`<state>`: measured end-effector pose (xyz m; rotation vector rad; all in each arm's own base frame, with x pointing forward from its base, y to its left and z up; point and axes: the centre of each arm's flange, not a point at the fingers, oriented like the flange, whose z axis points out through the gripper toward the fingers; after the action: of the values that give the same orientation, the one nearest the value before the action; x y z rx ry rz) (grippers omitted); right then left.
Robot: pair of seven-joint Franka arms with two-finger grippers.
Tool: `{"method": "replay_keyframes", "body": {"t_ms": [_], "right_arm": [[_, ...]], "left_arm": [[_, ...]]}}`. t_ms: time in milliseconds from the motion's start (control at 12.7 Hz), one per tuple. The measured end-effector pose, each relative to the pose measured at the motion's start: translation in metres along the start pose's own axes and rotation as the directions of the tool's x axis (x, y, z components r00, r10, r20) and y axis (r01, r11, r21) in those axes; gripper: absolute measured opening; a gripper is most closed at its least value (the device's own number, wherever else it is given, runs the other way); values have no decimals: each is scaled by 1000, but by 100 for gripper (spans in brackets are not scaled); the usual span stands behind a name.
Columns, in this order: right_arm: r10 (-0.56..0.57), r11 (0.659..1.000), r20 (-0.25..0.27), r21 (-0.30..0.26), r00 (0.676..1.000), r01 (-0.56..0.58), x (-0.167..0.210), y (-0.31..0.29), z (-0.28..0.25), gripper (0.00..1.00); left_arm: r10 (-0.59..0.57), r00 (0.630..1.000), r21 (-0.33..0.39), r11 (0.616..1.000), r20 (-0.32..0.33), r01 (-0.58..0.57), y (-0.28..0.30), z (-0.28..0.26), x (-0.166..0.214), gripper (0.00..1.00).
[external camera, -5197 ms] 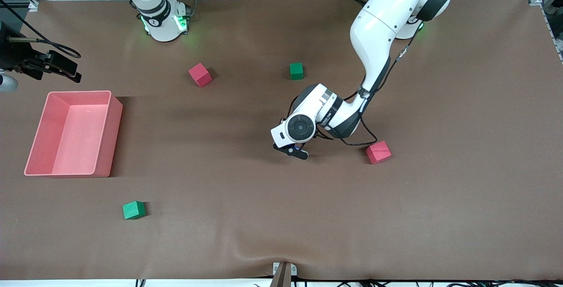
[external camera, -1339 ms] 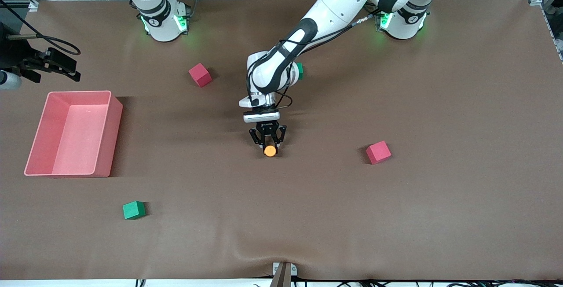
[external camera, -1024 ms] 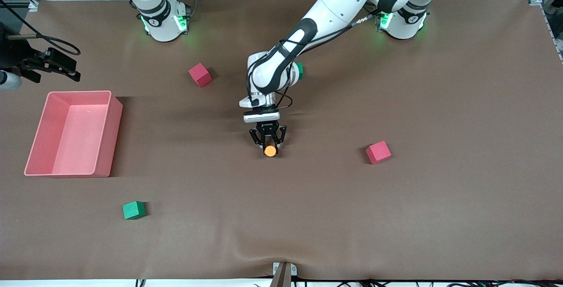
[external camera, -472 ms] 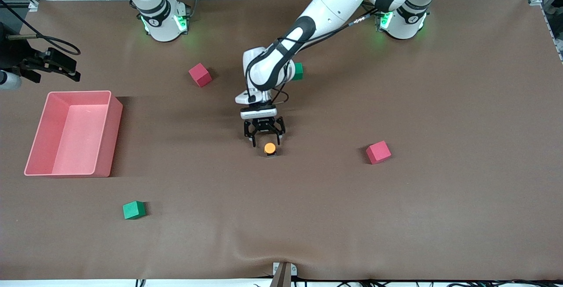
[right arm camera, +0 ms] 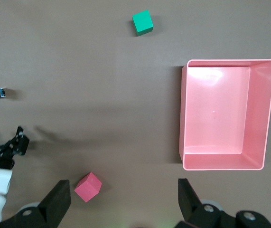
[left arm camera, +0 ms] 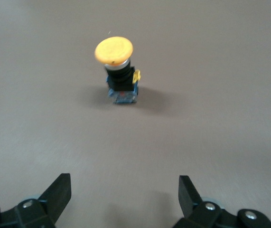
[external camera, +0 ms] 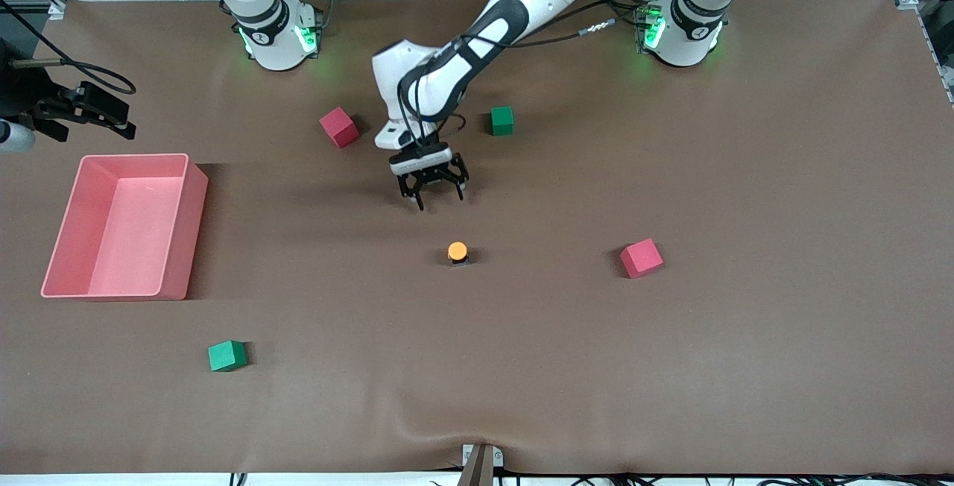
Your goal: Place and upright button with both arms
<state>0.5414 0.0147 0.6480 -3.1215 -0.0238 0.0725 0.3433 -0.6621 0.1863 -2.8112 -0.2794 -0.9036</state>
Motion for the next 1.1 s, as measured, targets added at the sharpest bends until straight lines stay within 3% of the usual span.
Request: {"method": "replay_keyframes", "body": {"t_ms": [315,551,787,945,1102], "right_arm": [[0,1000,-2,1,1000,0,0,0,0,100],[0,1000,-3,1,1000,0,0,0,0,100],[0,1000,-5,1,1000,0,1,0,0,100],[0,1000,-5,1,1000,0,1,0,0,100],[0,1000,-5,2,1000,0,1,0,0,100]], "left_arm": [[-60,976,-15,998,207,65,-10,-74,73,100],[-77,938,-35,995,339,94,-50,-123,178,100],[-33,912,-49,997,409,58,-131,-150,298,100],[6,873,-55,998,488,24,-200,-156,362,100],[56,844,-105,994,533,0,-270,-150,420,100]]}}
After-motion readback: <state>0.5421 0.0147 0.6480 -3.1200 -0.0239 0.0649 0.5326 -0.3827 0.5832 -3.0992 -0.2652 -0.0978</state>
